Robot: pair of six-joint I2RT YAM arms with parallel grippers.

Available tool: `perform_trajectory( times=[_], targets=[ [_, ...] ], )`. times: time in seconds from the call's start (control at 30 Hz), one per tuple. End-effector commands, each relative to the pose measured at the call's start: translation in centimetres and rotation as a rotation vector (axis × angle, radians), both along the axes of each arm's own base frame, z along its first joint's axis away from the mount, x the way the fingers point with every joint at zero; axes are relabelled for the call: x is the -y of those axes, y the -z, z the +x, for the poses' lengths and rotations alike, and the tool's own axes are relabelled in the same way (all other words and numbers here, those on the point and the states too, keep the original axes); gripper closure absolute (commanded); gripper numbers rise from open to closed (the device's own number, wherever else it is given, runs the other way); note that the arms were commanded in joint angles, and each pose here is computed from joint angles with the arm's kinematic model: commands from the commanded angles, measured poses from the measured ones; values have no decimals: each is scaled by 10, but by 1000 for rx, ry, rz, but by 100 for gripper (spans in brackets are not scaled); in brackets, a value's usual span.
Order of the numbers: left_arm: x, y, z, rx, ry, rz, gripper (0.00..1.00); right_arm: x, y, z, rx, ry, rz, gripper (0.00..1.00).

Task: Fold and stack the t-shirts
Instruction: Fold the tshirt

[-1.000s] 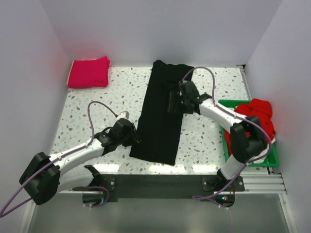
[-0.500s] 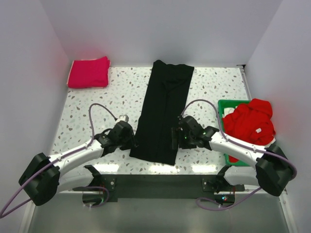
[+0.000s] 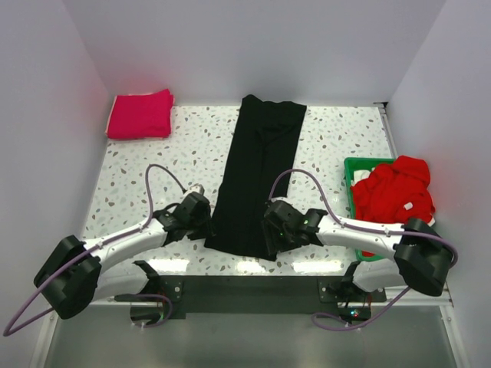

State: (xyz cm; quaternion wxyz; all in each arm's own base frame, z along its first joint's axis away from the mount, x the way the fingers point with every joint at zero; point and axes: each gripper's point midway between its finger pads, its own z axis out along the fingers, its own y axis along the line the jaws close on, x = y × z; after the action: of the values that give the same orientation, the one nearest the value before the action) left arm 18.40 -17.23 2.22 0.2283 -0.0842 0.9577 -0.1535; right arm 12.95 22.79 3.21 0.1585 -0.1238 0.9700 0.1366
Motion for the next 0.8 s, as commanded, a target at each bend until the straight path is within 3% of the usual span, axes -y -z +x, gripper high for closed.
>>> perform_trajectory(
  times=[0.0,0.17,0.4,0.63,0.77],
  targets=[
    [1,5,-4,-13,39,10,62,-6,-7,8,39,31,-6,43],
    [2,9,-7,-24,43,3,66,-10,-1,2,13,25,10,44],
    [4,14,-12,-40,53,-3,80,-12,5,-3,-6,32,20,44],
    [6,16,-17,-56,62,-20,98,-7,14,-8,-27,42,14,60],
    [7,17,-19,-60,61,-28,100,-1,17,-13,-38,51,9,70]
  ],
)
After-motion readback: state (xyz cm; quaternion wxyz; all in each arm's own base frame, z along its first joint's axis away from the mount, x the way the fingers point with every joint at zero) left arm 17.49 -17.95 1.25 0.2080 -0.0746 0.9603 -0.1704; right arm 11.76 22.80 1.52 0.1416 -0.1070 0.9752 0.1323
